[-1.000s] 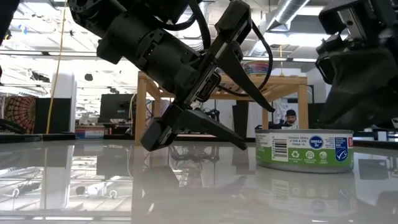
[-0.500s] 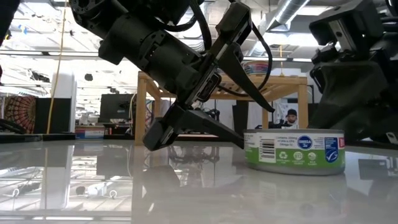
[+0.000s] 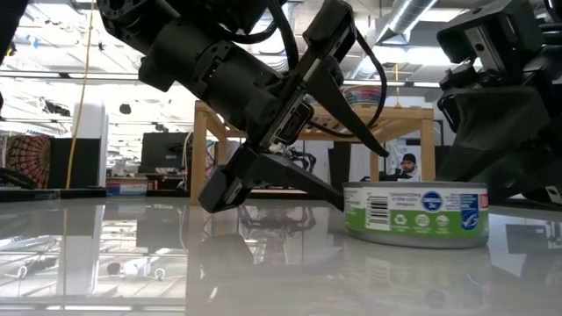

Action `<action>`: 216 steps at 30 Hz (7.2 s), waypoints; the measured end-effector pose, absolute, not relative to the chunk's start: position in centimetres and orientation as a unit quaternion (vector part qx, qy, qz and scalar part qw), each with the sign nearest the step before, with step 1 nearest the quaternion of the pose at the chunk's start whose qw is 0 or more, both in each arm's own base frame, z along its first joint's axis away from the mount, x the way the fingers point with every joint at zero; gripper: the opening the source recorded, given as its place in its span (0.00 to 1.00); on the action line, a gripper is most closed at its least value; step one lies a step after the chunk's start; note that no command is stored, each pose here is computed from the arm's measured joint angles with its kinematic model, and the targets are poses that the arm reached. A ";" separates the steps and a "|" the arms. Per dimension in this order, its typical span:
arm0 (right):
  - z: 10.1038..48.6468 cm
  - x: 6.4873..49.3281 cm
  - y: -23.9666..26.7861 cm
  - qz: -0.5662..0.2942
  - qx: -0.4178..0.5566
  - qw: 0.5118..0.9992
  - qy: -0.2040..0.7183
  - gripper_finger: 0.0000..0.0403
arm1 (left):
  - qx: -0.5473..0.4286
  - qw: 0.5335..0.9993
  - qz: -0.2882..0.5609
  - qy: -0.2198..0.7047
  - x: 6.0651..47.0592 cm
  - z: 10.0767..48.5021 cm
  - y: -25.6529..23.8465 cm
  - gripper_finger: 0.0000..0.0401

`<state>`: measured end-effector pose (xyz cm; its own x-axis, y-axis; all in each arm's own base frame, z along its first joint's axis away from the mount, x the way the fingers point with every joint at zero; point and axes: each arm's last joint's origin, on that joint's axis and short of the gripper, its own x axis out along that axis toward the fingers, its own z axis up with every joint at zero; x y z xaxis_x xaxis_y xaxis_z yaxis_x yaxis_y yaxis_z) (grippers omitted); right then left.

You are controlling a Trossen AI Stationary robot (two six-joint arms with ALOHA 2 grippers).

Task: Stack canned seafood by type on shelf
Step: Put the green tuna can on the shelf

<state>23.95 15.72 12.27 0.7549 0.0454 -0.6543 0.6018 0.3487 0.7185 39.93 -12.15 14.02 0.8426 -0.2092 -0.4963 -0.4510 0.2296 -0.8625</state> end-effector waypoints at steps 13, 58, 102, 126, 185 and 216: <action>12.3 23.9 15.9 -0.177 0.533 0.771 0.300 0.15 | -0.620 0.731 0.073 0.277 39.8 14.0 -12.5 0.49; 12.0 23.5 15.7 -0.195 0.514 0.774 0.313 0.13 | -0.648 0.700 0.093 0.286 39.2 13.7 -14.1 0.49; 11.8 23.3 15.9 -0.197 0.518 0.772 0.312 0.13 | -0.677 0.695 0.092 0.223 40.5 12.9 -14.1 0.41; 16.7 19.8 13.6 -0.214 0.457 0.793 0.343 0.13 | -0.650 0.717 0.023 0.249 41.7 14.4 -9.9 0.33; 19.6 14.0 10.8 -0.276 0.415 0.764 0.409 0.18 | -0.466 0.859 0.167 0.132 47.7 32.9 5.7 0.34; 23.4 8.8 6.1 -0.160 0.294 0.838 0.431 0.61 | -0.510 0.761 0.398 -0.057 47.2 32.9 5.5 0.34</action>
<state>8.78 6.08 23.37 0.5763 -0.0145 -0.8171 0.5227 0.7751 0.3549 47.19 5.48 32.89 0.6765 0.6640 -0.3185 -0.5469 0.1634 -0.8211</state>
